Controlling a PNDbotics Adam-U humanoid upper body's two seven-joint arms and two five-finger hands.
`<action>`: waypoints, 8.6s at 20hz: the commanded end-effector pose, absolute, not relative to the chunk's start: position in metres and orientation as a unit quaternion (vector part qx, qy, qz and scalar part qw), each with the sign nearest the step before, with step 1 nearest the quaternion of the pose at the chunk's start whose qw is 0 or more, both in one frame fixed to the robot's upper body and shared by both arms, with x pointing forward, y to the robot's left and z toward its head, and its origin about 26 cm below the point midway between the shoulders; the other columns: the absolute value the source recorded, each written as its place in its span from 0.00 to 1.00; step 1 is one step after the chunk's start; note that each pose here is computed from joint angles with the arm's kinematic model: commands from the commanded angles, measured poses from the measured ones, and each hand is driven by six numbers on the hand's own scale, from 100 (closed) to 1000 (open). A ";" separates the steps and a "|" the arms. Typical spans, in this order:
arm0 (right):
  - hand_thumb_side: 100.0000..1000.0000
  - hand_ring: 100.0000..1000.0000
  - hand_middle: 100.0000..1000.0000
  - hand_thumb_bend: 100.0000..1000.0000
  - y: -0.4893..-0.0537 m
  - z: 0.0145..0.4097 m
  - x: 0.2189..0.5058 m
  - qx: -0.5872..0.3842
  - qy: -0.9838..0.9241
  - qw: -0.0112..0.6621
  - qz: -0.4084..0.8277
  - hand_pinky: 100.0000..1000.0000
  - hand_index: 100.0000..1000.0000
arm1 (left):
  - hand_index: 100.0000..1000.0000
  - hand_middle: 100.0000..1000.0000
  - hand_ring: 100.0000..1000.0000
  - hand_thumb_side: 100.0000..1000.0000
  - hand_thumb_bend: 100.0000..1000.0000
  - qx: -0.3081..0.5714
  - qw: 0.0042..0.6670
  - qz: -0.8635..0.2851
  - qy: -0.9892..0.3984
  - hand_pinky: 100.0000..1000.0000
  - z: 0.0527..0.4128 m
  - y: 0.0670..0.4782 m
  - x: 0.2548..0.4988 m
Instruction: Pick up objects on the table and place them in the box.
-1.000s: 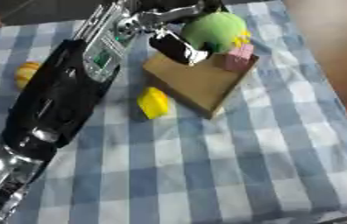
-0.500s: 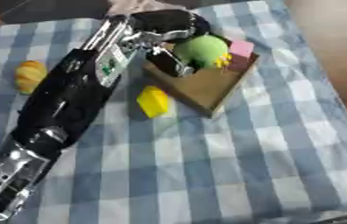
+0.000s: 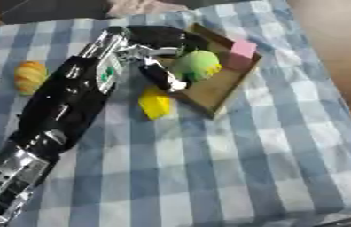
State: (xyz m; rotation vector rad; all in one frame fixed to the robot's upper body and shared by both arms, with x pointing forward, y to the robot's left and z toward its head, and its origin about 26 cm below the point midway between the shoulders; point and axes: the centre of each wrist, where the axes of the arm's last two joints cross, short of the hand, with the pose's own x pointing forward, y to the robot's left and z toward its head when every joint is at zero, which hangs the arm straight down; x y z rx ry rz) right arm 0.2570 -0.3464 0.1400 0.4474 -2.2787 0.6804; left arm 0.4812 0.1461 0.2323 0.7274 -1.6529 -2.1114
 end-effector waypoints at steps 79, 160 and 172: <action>0.47 0.78 0.70 0.00 -0.349 0.144 0.253 0.153 -0.877 0.370 0.266 0.90 0.89 | 0.89 0.70 0.82 0.53 0.17 0.178 0.143 -0.859 -0.458 0.90 0.219 0.195 0.441; 0.47 0.78 0.70 0.00 -0.352 0.133 0.245 0.161 -0.871 0.382 0.265 0.90 0.89 | 0.90 0.79 0.89 0.09 0.22 0.370 0.192 -0.685 -0.597 0.92 0.296 0.226 0.464; 0.45 0.78 0.70 0.00 -0.352 0.132 0.245 0.152 -0.873 0.379 0.266 0.90 0.89 | 0.96 0.86 0.94 0.19 0.28 0.416 0.302 -0.671 -0.534 0.95 0.290 0.341 0.452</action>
